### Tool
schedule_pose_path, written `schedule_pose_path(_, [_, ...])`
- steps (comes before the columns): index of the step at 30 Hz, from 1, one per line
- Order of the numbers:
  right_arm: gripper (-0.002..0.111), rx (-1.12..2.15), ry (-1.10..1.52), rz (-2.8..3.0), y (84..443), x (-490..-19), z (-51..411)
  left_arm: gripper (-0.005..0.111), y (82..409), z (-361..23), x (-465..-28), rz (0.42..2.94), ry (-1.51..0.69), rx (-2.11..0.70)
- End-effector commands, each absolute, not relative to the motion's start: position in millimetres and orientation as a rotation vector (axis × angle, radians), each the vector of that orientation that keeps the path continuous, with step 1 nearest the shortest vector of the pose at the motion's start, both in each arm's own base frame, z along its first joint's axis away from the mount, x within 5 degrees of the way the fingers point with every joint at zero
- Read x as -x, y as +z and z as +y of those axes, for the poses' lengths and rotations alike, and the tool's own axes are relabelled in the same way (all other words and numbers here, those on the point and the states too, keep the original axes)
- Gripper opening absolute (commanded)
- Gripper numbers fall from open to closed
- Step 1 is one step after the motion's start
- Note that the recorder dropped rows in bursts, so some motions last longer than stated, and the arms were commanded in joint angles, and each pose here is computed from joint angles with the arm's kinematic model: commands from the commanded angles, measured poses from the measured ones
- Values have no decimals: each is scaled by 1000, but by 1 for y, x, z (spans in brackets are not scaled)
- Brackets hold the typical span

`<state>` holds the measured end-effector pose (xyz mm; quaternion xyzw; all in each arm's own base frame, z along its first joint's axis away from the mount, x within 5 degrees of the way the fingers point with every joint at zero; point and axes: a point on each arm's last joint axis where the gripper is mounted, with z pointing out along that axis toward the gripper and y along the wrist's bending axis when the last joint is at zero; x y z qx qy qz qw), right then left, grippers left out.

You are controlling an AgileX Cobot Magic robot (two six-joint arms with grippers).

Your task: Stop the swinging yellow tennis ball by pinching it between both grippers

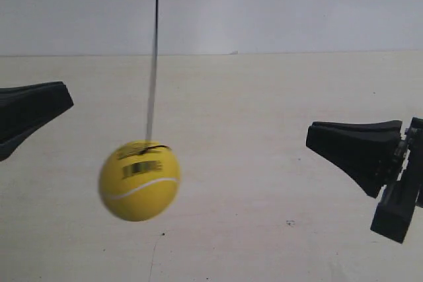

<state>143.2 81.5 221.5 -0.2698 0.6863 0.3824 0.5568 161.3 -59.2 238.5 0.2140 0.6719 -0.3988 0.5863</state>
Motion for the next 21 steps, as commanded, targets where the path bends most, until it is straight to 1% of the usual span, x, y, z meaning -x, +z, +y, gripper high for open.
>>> schedule_pose_path(1, [0,717,958,1532,227,-138,86,5,233,-61,-166,1559,-946,-545])
schedule_pose_path(8, [0,744,969,1526,227,-136,87,5,218,-87,-162,1539,-988,-771])
schedule_pose_path(11, [0,761,969,1529,226,-135,87,5,210,-94,-162,1556,-955,-851])
schedule_pose_path(21, [0,803,953,1521,225,-132,97,5,203,-98,-167,1542,-999,-840])
